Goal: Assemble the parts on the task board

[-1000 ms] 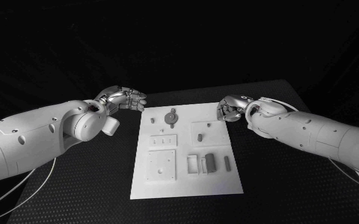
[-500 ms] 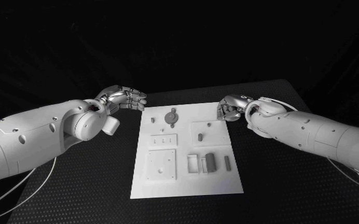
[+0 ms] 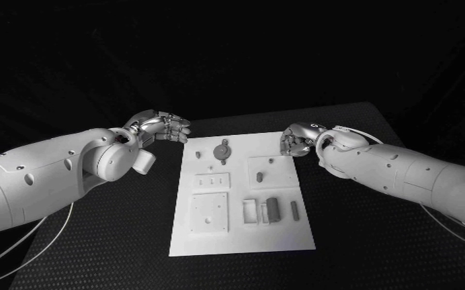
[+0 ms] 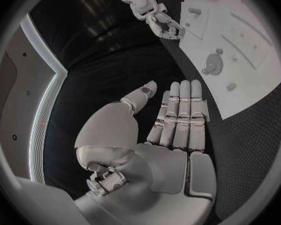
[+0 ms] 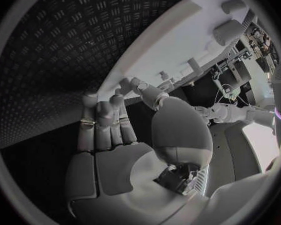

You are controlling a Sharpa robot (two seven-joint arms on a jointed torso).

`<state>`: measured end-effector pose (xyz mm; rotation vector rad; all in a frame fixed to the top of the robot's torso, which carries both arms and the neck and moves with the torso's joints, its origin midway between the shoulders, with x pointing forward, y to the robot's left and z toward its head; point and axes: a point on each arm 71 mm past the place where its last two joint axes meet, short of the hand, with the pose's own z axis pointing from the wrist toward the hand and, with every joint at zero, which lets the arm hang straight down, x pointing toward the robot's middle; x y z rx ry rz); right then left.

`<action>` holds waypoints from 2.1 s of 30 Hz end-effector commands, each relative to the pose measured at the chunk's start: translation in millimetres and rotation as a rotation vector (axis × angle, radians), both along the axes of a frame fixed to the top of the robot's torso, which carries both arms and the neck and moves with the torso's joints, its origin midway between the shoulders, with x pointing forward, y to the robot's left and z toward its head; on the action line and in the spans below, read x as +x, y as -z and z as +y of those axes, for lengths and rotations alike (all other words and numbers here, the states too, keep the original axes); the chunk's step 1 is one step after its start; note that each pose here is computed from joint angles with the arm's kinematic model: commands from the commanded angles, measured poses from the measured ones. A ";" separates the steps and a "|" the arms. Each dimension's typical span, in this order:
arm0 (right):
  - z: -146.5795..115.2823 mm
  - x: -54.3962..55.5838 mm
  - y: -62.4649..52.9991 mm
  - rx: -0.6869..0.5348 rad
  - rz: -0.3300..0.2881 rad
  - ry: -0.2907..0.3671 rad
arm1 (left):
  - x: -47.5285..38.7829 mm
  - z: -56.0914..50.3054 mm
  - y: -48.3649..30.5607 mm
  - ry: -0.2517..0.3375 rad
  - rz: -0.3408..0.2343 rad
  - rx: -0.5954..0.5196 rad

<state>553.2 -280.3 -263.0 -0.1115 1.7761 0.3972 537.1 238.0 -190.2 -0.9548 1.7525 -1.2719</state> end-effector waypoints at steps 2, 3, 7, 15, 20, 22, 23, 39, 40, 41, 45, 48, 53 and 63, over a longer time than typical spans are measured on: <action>0.6 -1.5 5.6 -0.019 0.016 -0.003 | -0.4 -2.4 -1.1 0.020 -0.007 -0.009; 0.4 -1.4 5.8 -0.020 0.016 -0.002 | -0.4 -2.3 -1.1 0.019 -0.007 -0.009; 1.0 -1.1 6.4 -0.025 0.016 -0.002 | -0.4 -1.9 -1.1 0.018 -0.006 -0.008; 2.4 -0.4 5.4 -0.038 -0.008 0.001 | -0.8 -2.1 -1.2 0.019 -0.007 -0.009; 3.7 -0.5 4.2 -0.032 -0.023 -0.003 | -0.8 -1.9 -1.2 0.018 -0.007 -0.008; 4.1 -0.6 3.9 -0.028 -0.026 -0.002 | -0.8 -1.8 -1.3 0.021 -0.009 -0.007; 4.4 -0.7 3.4 -0.024 -0.030 0.002 | -0.8 -1.8 -1.5 0.023 -0.013 -0.003; 10.3 -4.7 0.0 0.050 -0.030 0.044 | -2.1 -4.5 -1.6 0.067 -0.020 0.013; 10.4 -5.0 -0.3 0.057 -0.026 0.050 | -2.4 -4.8 -1.5 0.070 -0.020 0.018; 10.7 -5.3 -0.5 0.063 -0.022 0.054 | -2.5 -4.9 -1.4 0.072 -0.021 0.023; 15.7 -3.2 -11.2 0.080 -0.033 0.057 | -3.2 -6.0 -0.3 0.096 -0.021 0.065; 21.9 -2.2 -21.2 0.087 -0.037 0.051 | -4.4 -7.9 1.2 0.115 -0.018 0.116; 33.7 -1.9 -34.9 0.088 -0.035 0.027 | -8.2 -14.9 3.2 0.128 -0.002 0.175; 59.4 -7.6 -52.0 0.103 -0.014 -0.025 | -18.6 -33.4 3.7 0.113 0.048 0.185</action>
